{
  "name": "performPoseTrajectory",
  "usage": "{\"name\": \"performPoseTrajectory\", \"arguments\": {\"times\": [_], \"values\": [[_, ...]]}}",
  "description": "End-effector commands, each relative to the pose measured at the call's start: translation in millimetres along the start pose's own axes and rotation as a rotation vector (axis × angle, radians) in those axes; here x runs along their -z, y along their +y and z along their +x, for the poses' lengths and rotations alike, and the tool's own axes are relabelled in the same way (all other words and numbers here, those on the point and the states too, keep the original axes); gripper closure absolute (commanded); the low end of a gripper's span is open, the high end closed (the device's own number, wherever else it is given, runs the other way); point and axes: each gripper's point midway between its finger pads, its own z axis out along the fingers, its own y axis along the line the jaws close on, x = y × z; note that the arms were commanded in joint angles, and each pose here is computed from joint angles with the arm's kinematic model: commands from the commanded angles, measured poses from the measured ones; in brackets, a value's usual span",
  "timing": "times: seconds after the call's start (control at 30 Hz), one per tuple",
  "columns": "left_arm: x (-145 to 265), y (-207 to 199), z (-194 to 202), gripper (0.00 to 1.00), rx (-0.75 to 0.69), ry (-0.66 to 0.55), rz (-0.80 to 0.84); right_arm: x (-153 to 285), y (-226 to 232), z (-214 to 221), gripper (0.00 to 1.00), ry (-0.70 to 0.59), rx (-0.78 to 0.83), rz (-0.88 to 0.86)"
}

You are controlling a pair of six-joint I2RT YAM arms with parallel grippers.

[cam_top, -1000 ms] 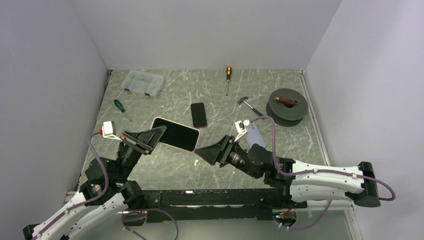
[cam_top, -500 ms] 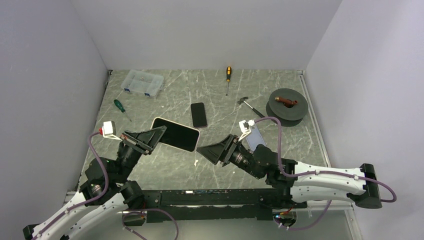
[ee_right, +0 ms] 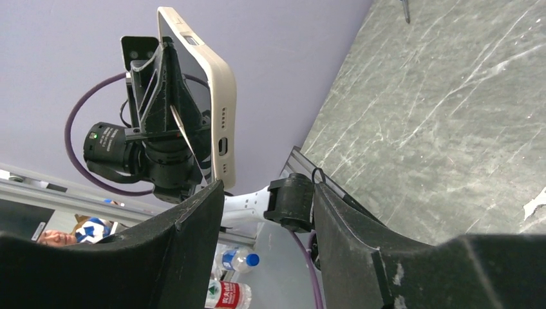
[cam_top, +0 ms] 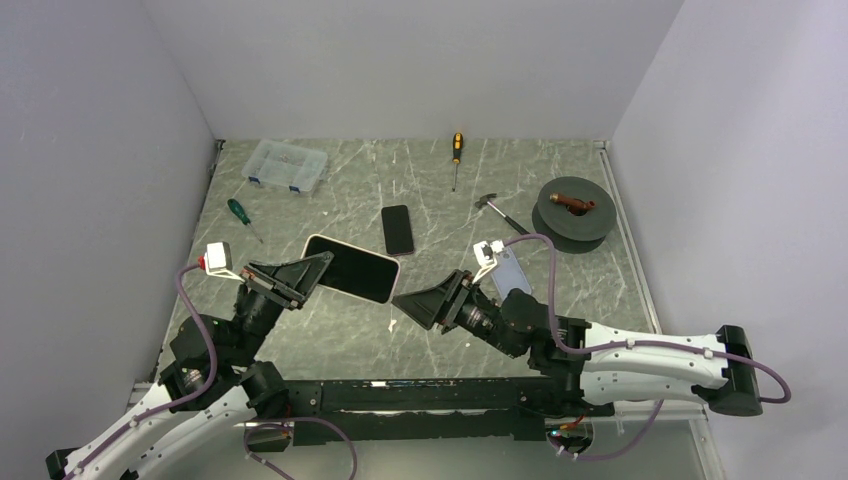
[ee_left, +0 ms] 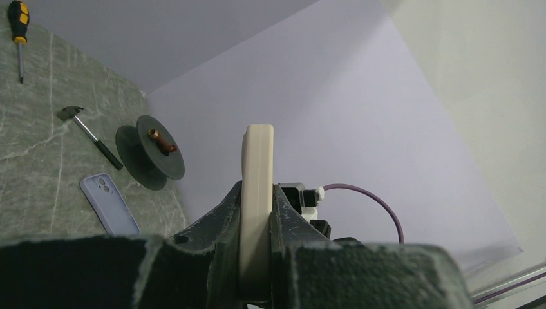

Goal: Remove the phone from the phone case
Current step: Remove the phone case from the phone.

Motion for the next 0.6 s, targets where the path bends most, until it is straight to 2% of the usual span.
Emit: {"name": "performPoseTrajectory", "arguments": {"times": [0.0,0.13,0.3,0.57], "values": [[1.7,-28.4,-15.2,1.0,0.055,-0.047,0.093,-1.2,25.2,-11.5,0.42,-0.023,-0.012,-0.067],[2.0,-26.9,-15.3,1.0,0.055,-0.049,0.089,-1.5,25.1,-12.7,0.37,-0.027,-0.012,-0.064],[2.2,-26.1,-14.6,1.0,0.055,-0.046,0.087,-1.4,24.1,-12.1,0.37,-0.028,-0.014,-0.064],[2.5,-32.5,-14.4,1.0,0.063,-0.037,0.107,-7.0,16.4,-7.2,0.43,-0.009,-0.024,-0.014]]}}
